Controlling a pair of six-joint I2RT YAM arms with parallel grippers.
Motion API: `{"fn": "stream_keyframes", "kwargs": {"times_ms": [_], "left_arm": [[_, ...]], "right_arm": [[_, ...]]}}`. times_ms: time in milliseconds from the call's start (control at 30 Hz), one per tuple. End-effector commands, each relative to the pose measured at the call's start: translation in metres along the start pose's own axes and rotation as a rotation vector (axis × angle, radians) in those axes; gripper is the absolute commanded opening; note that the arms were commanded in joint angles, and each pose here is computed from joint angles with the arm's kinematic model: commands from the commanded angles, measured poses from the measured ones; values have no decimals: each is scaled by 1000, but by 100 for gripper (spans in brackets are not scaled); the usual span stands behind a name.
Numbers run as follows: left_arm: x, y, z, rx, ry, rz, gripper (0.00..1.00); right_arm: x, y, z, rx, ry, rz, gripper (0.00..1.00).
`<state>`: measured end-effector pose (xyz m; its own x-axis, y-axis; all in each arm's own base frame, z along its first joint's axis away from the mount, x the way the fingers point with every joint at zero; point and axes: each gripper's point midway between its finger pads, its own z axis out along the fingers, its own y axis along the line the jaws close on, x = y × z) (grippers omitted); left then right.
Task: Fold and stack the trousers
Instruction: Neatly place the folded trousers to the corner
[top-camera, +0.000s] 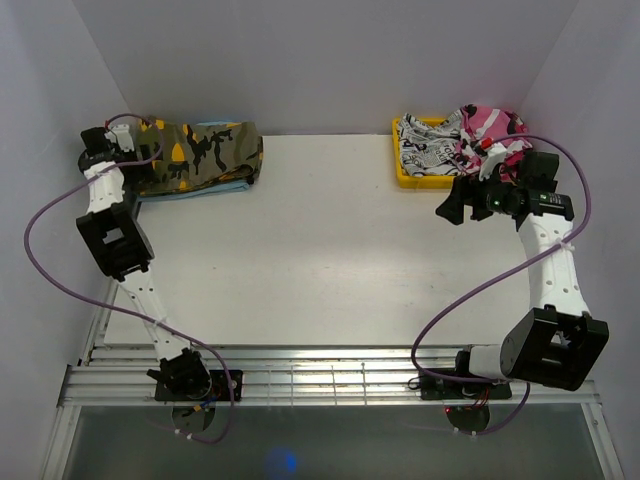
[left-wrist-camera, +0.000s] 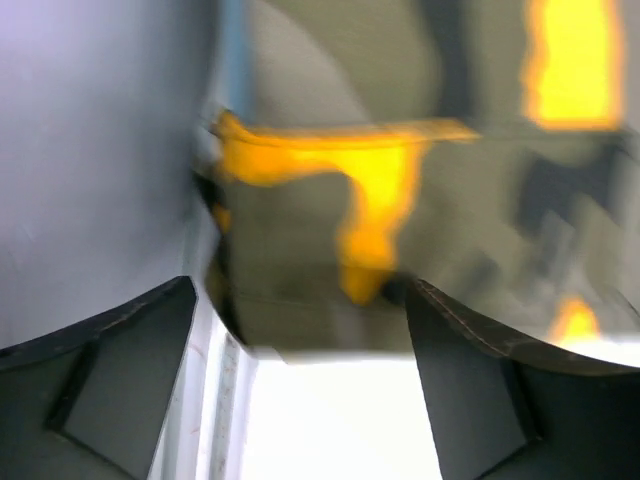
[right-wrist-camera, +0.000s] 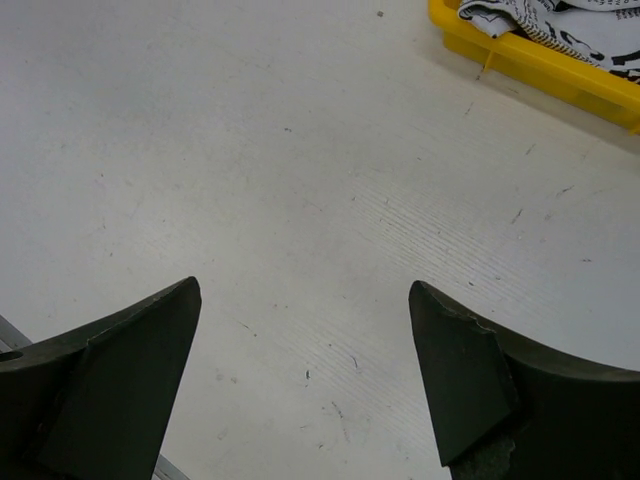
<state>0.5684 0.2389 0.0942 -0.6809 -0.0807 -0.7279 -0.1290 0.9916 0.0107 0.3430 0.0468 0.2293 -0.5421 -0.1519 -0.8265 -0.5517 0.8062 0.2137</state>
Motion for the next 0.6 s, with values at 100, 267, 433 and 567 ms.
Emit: {"fn": "stream_keyframes", "kwargs": {"times_ms": [100,267,433,567], "left_arm": [[-97,-69,-174,102,-267,133,98],[-48,-120,-233,205,-189,172,98],[45,-169,-277,379,-120,130,98],[87,-173,-289,355,-95,97,98]], "right_arm": [[-32,-2,-29,115,-81,-101,90],[-14,-10,-31,170,-25,-28,90],[25,-2,-25,144,49,33,90],[42,8,-29,141,61,37,90]]}}
